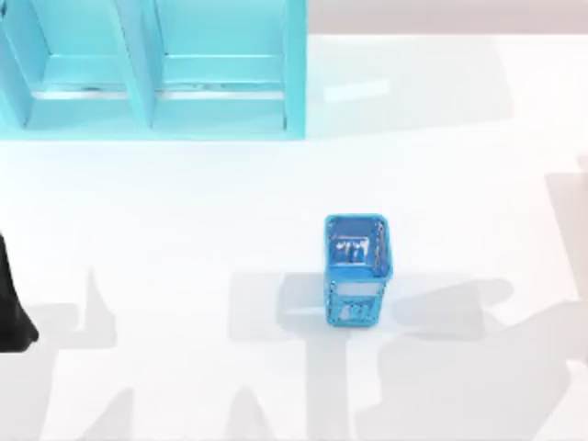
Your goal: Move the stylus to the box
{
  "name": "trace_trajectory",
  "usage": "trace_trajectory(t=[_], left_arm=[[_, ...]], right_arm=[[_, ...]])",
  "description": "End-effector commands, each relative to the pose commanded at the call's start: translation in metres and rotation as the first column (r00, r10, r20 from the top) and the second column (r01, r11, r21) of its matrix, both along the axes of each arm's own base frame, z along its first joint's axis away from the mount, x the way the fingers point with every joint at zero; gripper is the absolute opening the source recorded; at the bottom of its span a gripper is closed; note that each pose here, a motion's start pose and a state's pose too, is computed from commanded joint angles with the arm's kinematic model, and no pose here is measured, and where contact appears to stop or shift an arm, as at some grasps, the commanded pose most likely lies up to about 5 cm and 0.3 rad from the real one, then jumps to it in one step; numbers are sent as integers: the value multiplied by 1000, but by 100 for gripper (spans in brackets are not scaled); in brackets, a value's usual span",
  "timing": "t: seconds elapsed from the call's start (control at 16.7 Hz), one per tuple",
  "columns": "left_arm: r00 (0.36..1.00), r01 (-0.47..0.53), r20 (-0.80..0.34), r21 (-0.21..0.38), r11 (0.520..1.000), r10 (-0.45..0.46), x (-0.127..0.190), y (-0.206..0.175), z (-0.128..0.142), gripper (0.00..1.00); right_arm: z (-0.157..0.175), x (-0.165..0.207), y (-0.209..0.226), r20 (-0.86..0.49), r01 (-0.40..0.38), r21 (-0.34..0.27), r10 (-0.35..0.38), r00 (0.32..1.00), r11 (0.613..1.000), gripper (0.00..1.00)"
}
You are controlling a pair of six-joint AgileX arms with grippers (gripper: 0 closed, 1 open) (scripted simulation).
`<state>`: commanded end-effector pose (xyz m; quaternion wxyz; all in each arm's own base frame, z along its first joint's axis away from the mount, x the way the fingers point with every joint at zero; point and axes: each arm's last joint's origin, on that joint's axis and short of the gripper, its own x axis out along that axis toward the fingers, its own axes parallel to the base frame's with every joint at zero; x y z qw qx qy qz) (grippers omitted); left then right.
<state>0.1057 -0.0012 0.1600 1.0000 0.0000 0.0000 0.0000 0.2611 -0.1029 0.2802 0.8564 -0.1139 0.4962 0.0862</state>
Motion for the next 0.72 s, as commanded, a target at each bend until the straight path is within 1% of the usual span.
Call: trace_trajectory(t=[0.72], left_arm=[[1000, 0, 0, 0, 1000, 0, 0, 0, 0, 100]], right_arm=[[0, 0, 0, 0, 0, 0, 0, 1000, 1000, 90]])
